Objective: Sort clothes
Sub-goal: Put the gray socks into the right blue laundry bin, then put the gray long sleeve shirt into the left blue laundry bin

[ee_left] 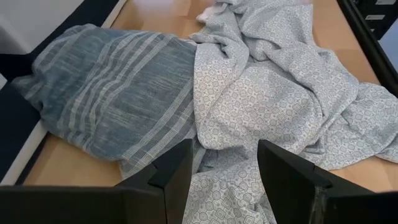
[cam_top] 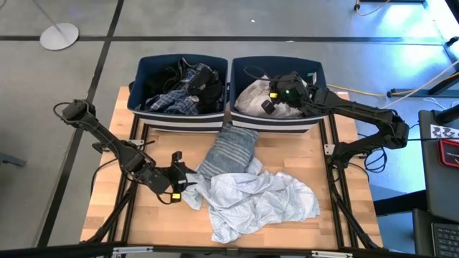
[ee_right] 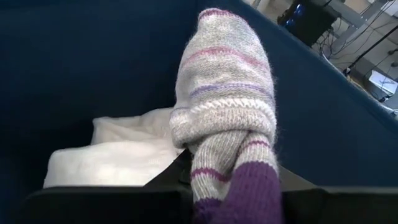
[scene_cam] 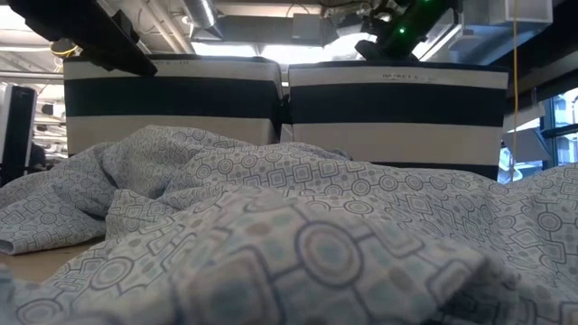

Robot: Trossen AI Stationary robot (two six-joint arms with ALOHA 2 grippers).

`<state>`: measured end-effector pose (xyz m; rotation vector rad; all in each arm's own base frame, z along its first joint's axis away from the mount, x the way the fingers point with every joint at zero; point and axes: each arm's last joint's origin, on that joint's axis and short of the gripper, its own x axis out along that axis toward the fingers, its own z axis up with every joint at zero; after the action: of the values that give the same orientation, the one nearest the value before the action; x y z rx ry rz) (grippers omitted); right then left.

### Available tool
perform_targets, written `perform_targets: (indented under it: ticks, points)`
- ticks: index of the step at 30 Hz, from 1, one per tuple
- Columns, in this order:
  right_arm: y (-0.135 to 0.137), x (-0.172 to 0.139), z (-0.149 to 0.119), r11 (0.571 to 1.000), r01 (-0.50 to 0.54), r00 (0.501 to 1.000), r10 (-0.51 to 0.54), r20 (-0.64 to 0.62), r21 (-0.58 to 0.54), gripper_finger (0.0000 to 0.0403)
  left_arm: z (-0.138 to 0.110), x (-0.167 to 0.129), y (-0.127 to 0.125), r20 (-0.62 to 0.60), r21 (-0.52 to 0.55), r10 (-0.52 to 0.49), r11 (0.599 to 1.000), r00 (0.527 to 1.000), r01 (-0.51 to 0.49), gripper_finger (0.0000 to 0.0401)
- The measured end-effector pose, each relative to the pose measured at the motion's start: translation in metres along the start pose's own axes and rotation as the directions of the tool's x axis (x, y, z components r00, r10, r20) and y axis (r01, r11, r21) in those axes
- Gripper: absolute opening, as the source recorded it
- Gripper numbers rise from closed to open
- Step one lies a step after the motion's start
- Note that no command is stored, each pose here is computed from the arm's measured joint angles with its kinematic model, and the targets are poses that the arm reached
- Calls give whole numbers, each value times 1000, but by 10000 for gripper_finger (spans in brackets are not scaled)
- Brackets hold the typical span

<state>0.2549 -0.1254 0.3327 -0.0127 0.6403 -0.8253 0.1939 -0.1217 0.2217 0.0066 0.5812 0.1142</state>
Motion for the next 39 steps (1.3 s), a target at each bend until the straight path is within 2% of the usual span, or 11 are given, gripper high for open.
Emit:
perform_targets:
  ticks: [7, 9, 12, 17, 20, 24, 27, 31, 33, 36, 39]
  points:
    - [0, 0, 6, 1000, 1, 998, -2, 58, 27, 61, 0, 0, 1, 9, 12, 18, 1000, 1000, -18, 170]
    - [0, 0, 7, 999, 1, 998, -3, 63, 32, 73, 0, 0, 1, 12, 12, 26, 1000, 1000, -26, 170]
    - [-1, 0, 7, 998, 25, 998, -28, 64, 53, 117, 0, 0, 1, 13, 6, 27, 1000, 1000, -27, 170]
    - [-5, -1, 6, 984, 168, 984, -171, 53, 59, 220, 0, 0, 1, 13, 0, 27, 1000, 1000, -27, 170]
    - [-5, -2, 5, 983, 172, 983, -175, 49, 57, 269, 0, 0, 1, 13, -1, 26, 1000, 1000, -26, 170]
    - [-7, -12, 6, 987, 148, 987, -151, 58, 56, 307, 0, 0, 1, 13, -1, 26, 1000, 1000, -26, 170]
    - [-2, -27, 5, 997, 61, 996, -64, 69, 40, 318, 0, 0, 1, 13, -1, 27, 1000, 1000, -27, 170]
    - [13, -57, 6, 981, -193, 973, 188, 134, 25, 320, 0, 0, 1, 12, -1, 27, 1000, 1000, -27, 170]
    - [26, -69, 6, 944, -328, 934, 322, 156, 18, 320, 0, 0, 1, 12, -1, 27, 1000, 1000, -27, 170]
    - [52, -88, 3, 851, -525, 839, 523, 153, -31, 321, 0, 0, 1, 12, -1, 27, 1000, 1000, -27, 170]
    - [87, -100, -10, 768, -631, 762, 640, 100, -110, 321, 1, 0, 1, 13, -12, 26, 1000, 1000, -26, 170]
